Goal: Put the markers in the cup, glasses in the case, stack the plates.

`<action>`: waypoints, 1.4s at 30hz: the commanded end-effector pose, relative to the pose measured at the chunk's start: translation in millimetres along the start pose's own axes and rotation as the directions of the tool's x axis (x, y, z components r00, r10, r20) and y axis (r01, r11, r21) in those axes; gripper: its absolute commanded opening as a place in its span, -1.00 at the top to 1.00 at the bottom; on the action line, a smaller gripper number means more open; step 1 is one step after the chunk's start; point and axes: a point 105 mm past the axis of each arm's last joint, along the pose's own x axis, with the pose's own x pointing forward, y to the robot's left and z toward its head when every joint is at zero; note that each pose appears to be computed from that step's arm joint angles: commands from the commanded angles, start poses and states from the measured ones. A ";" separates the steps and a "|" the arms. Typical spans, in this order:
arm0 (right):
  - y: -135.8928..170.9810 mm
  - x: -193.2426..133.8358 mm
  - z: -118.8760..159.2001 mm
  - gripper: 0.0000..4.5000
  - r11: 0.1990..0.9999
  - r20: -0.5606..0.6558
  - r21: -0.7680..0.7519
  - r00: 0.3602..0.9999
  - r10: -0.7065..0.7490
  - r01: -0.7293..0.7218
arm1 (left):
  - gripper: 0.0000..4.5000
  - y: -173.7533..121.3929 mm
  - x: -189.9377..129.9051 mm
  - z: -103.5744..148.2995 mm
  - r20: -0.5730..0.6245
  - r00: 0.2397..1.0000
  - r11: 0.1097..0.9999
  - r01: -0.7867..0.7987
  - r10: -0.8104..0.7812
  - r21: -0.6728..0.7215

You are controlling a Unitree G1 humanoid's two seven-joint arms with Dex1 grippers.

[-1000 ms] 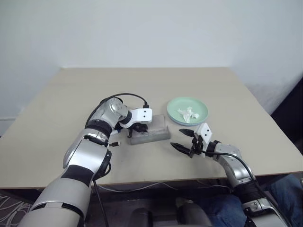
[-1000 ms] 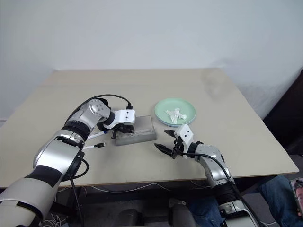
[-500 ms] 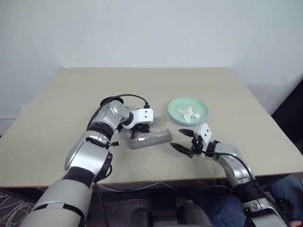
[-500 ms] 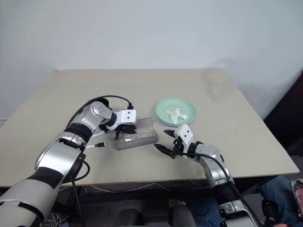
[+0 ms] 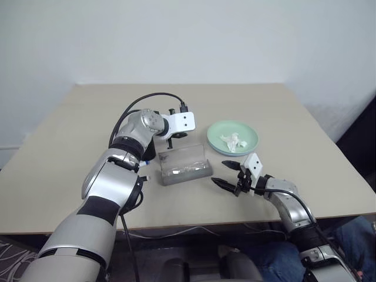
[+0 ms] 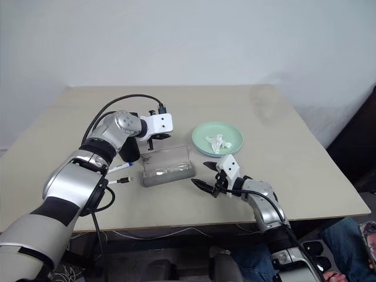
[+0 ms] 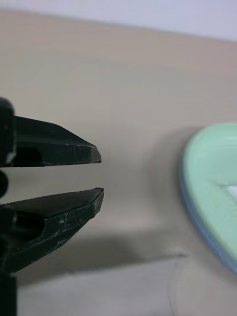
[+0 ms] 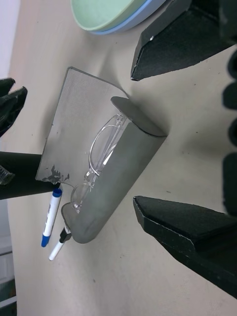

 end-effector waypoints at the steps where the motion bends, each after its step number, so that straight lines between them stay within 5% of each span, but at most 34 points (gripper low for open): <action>1: -5.5 2.0 17.4 -0.81 0.999 0.049 -0.047 0.999 -0.003 0.006 | 0.63 11.8 -4.5 4.1 -0.020 0.999 0.997 -0.040 0.042 0.061; 9: -5.6 2.1 17.4 -0.81 0.999 0.050 -0.047 0.999 -0.003 0.006 | 0.63 11.6 -4.1 3.6 -0.024 0.999 0.997 -0.042 0.043 0.066; 12: -4.5 -3.3 14.1 -0.81 0.999 0.047 -0.039 0.999 -0.019 0.021 | 0.63 -36.7 -2.9 -1.3 0.056 0.960 0.962 0.273 -0.274 0.012; 16: -4.1 -3.1 13.8 -0.81 0.999 0.046 -0.036 0.999 -0.020 0.021 | 0.63 -49.9 -8.1 -3.7 0.097 0.927 0.931 0.365 -0.363 -0.005; 42: -4.9 1.9 15.4 -0.81 0.999 0.042 -0.042 0.999 0.003 -0.001 | 0.63 -71.0 -26.8 5.1 0.215 0.851 0.875 0.483 -0.480 0.041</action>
